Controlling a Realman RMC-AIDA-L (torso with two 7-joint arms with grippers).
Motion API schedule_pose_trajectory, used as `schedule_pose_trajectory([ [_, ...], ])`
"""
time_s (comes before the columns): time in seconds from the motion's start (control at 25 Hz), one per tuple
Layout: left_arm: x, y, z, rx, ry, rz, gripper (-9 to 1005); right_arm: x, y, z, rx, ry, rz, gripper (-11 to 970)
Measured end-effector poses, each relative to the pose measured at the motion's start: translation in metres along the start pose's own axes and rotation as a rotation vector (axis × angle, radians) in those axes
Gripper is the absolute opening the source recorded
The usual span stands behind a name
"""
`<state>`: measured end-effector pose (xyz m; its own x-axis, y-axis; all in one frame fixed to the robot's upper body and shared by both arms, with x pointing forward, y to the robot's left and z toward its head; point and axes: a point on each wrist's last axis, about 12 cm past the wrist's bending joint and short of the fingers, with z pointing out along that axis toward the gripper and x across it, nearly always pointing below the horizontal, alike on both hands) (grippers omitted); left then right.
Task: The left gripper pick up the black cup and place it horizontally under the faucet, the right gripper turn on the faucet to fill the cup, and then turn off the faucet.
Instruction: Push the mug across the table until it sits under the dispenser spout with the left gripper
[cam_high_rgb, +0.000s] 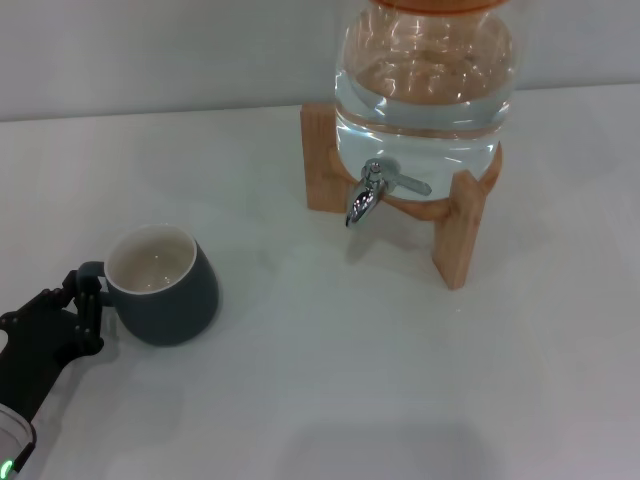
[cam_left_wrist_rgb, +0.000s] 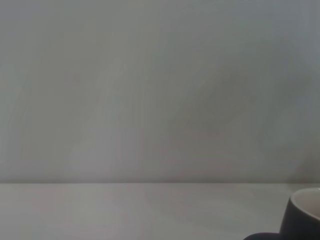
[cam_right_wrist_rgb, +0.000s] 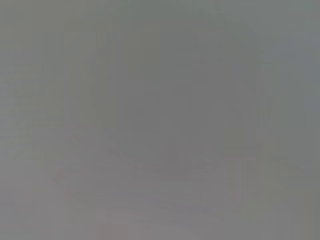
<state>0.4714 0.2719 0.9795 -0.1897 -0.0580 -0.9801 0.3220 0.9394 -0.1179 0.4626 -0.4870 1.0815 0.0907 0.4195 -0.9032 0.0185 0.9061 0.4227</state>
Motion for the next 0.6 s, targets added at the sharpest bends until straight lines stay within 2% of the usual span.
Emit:
schedule_pose_trajectory([
  [0.12,-0.0003,0.0003,0.0007,0.001,0.002,0.002,136,0.0,0.0,0.0,0.0,0.0,0.0,841],
  [0.6,-0.0016,-0.0023,0.0066,0.024,0.013,0.013,109,0.0003,0.0001,0.0011,0.001,0.003,-0.001,841],
])
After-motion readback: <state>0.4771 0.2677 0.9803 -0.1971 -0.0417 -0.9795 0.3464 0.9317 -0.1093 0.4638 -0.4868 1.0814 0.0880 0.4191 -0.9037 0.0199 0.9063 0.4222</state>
